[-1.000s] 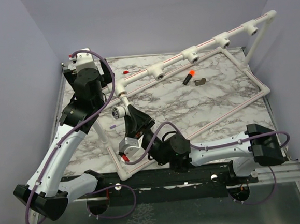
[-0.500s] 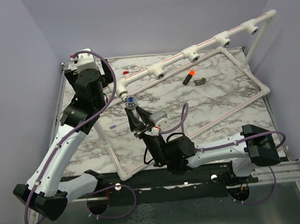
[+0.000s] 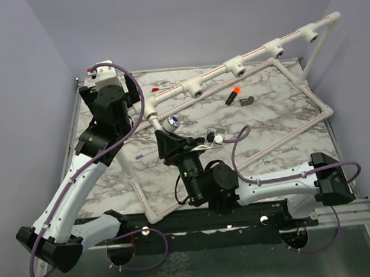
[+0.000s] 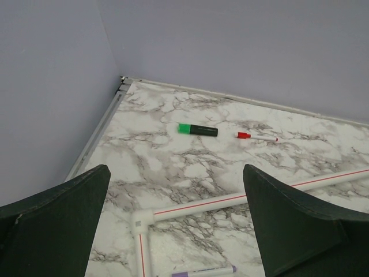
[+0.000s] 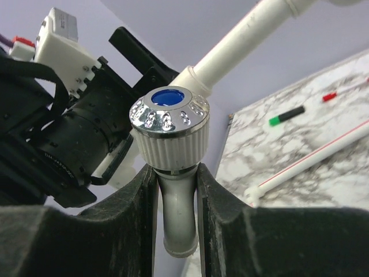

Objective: Install the water faucets

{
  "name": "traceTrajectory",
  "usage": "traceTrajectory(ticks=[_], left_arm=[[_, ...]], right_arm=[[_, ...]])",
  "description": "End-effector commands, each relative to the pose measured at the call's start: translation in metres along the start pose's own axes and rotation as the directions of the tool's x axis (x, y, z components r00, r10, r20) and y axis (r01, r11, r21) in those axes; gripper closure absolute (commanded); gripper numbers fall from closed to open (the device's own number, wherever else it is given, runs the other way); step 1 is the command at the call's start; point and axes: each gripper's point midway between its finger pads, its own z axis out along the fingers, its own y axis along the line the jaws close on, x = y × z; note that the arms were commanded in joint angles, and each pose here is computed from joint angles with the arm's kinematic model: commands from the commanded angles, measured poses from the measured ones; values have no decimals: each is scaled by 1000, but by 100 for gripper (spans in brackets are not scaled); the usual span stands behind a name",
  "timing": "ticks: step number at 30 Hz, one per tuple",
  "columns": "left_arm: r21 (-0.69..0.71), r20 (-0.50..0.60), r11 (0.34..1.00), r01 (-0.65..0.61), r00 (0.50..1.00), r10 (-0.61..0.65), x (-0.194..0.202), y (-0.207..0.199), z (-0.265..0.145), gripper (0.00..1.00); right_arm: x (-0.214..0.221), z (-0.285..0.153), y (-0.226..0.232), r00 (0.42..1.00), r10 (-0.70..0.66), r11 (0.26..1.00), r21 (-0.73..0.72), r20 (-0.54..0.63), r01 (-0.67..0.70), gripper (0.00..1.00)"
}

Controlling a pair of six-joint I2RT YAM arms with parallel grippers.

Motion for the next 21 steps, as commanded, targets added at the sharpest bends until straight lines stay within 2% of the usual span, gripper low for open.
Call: traceTrajectory(ticks=[1, 9, 16, 21], left_arm=[[83, -76, 994, -77, 994, 84, 26, -15, -11, 1], [93, -70, 993, -77, 994, 84, 24, -17, -14, 1], [87, -65, 993, -77, 994, 83, 21, -15, -15, 1], [87, -65, 993, -77, 994, 83, 21, -15, -16, 1]], right_arm=[[6, 6, -22, 979, 202, 968, 154, 2, -200, 100], [25, 3, -17, 891, 444, 886, 198, -100, -419, 100], [34, -1, -18, 813, 560, 823, 225, -159, -522, 100], [35, -4, -20, 790, 586, 806, 229, -181, -546, 100]])
